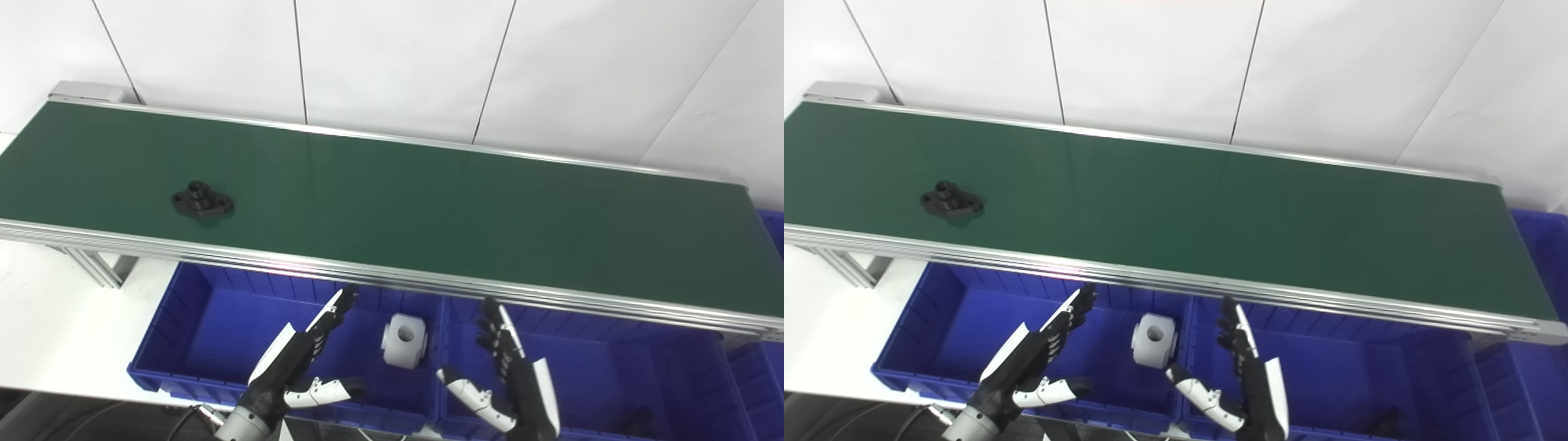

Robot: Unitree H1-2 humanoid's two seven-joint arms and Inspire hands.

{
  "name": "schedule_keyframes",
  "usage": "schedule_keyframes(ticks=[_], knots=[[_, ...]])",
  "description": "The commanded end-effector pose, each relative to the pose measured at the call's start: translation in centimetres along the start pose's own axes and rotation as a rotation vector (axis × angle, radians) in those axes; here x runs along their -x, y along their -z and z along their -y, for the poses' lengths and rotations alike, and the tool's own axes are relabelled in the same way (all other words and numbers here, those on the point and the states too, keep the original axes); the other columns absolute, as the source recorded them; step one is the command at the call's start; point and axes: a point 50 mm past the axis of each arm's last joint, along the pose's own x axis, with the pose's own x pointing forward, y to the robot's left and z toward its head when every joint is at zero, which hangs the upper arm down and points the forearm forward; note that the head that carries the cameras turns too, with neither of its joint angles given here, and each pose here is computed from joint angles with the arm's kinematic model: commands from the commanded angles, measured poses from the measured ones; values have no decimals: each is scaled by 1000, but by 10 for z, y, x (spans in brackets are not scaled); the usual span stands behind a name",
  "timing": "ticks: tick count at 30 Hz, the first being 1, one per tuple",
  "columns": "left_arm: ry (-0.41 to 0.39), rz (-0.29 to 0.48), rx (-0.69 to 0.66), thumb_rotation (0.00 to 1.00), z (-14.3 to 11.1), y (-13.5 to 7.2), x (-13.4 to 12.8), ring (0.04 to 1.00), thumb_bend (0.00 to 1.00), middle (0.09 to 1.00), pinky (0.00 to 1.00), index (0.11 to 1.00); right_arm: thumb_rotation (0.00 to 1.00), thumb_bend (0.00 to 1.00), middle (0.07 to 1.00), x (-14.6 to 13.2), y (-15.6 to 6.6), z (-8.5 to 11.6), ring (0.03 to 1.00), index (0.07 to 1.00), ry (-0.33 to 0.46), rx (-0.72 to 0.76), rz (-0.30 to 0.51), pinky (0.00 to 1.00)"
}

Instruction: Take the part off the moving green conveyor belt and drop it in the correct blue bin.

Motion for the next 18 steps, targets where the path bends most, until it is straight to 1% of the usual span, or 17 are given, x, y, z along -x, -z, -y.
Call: schedule_keyframes(ticks=[1,7,8,11,12,15,18], knots=[[1,56,-16,649,-5,-16,-7,1000,787,1000,1000,1000,477,767,959,-2,-12,4,937,980,6,-12,32,866],[-7,77,-24,645,-9,-23,-15,1000,789,1000,1000,1000,471,744,955,-9,-19,7,926,975,2,-1,56,881],[2,83,-27,646,-11,-26,-17,1000,790,1000,1000,1000,472,742,953,-10,-23,8,924,973,7,11,50,884],[17,92,-34,650,-15,-33,-24,1000,768,1000,1000,1000,555,763,953,-15,-34,13,936,968,23,31,40,889],[16,91,-35,648,-15,-34,-25,1000,769,1000,1000,1000,565,757,953,-15,-36,14,935,967,24,34,43,886],[13,83,-46,644,-14,-41,-27,1000,776,1000,1000,1000,567,730,950,-18,-39,17,923,960,25,32,60,881],[14,82,-50,641,-11,-43,-27,1000,775,1000,1000,1000,572,725,946,-18,-39,19,916,956,25,40,67,873]])
